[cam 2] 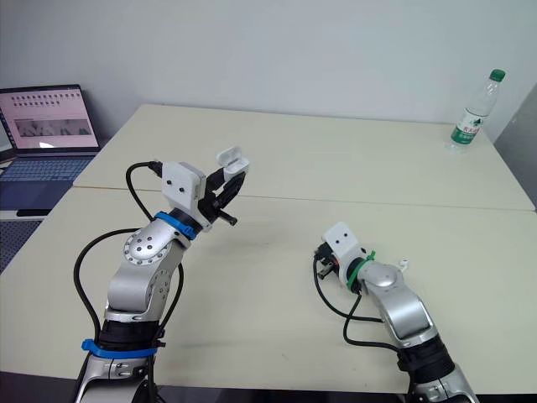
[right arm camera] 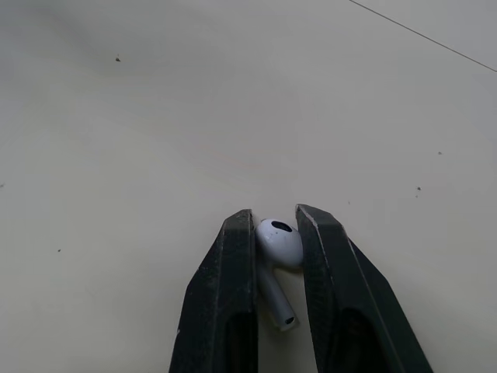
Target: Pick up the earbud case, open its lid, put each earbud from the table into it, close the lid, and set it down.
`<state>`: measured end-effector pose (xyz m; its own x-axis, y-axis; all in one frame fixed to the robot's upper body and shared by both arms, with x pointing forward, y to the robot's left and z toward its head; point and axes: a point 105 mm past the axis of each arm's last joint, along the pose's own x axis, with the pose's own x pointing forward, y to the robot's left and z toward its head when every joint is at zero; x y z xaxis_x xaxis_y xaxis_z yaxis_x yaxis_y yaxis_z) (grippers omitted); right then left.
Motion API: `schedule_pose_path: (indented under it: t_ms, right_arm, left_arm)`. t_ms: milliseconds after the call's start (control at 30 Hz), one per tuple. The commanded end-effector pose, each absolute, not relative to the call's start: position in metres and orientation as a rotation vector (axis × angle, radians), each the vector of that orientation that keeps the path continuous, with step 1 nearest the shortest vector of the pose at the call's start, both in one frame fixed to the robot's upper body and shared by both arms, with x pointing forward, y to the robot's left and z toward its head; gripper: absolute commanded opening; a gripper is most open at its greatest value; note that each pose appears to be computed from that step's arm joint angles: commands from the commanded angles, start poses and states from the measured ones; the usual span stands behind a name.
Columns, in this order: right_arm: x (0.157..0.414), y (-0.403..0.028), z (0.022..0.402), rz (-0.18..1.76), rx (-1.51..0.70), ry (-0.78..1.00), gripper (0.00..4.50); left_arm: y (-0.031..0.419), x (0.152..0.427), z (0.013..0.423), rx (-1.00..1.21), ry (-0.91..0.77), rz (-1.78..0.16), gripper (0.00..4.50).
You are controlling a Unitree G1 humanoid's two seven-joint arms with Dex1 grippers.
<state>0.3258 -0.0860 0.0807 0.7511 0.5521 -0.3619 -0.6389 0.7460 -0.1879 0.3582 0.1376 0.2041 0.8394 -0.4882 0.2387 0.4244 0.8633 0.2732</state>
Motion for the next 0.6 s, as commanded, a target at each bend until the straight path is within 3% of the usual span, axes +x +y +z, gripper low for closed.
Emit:
schedule_pose_path:
  t_ms: [33,133,267,433,600]
  right_arm:
    - [0.323,-0.101,0.091,0.673,-0.337,0.278,0.40]
    - [0.314,-0.113,0.116,0.801,-0.394,0.228,0.40]
    - [0.303,-0.163,0.143,0.850,-0.506,0.274,0.40]
    - [0.277,-0.231,0.137,0.894,-0.693,0.513,0.40]
    - [0.274,-0.291,0.122,0.842,-0.865,0.688,0.40]
  left_arm:
    - [0.136,0.356,0.219,0.213,-0.368,-0.481,0.79]
    - [0.134,0.356,0.219,0.208,-0.370,-0.482,0.79]
    - [0.133,0.355,0.217,0.203,-0.377,-0.487,0.79]
    - [0.130,0.355,0.214,0.195,-0.391,-0.493,0.79]
    - [0.124,0.355,0.213,0.183,-0.402,-0.504,0.79]
